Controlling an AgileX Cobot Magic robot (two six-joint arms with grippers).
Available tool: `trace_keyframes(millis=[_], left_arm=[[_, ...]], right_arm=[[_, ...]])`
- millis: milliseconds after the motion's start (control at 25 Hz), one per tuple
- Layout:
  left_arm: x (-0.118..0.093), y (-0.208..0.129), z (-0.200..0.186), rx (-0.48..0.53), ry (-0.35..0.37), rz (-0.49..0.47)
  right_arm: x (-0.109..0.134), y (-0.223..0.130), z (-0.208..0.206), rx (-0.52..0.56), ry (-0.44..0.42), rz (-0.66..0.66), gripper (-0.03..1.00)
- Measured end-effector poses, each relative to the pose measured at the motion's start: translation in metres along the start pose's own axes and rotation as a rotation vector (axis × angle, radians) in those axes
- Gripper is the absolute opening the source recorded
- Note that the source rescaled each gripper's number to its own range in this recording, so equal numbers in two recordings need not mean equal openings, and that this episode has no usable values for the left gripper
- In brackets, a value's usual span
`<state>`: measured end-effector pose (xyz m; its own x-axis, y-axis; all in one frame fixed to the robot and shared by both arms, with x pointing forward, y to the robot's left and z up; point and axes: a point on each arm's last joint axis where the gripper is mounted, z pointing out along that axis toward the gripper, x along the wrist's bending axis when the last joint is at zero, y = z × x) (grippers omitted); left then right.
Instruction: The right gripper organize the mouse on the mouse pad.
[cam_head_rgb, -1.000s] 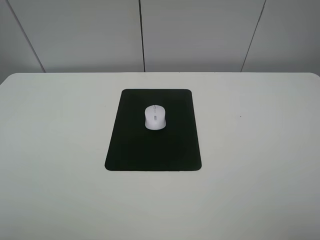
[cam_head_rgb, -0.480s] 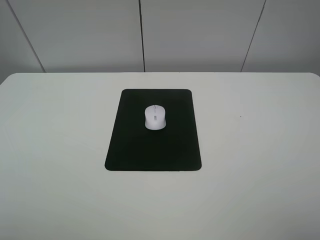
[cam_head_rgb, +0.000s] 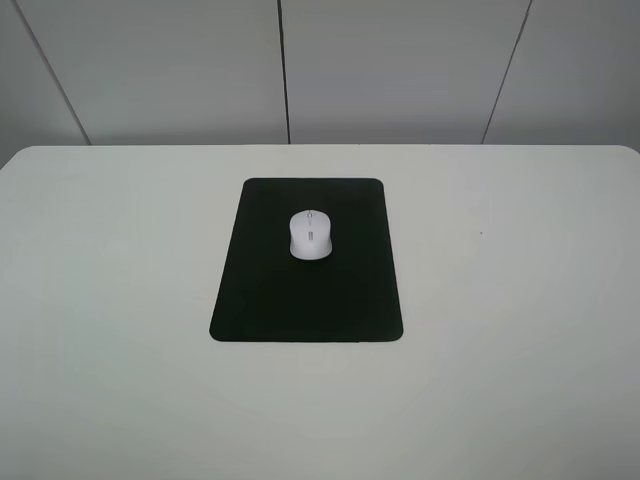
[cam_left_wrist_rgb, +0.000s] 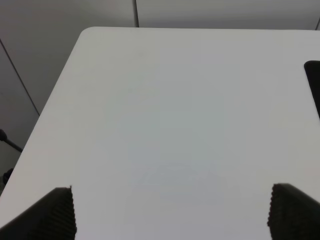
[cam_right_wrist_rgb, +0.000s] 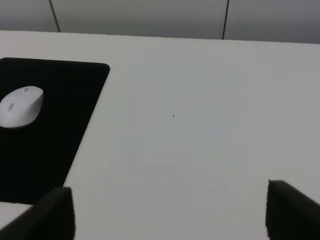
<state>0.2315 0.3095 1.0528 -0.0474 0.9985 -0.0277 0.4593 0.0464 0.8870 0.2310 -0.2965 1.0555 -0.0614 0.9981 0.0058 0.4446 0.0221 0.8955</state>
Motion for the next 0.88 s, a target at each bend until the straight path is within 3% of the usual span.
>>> trace_keyframes(millis=[880], left_arm=[[0.0000,0.0000,0.0000,0.000,0.000,0.000]], right_arm=[[0.0000,0.0001,0.0000,-0.001,0.000,0.000,0.68]])
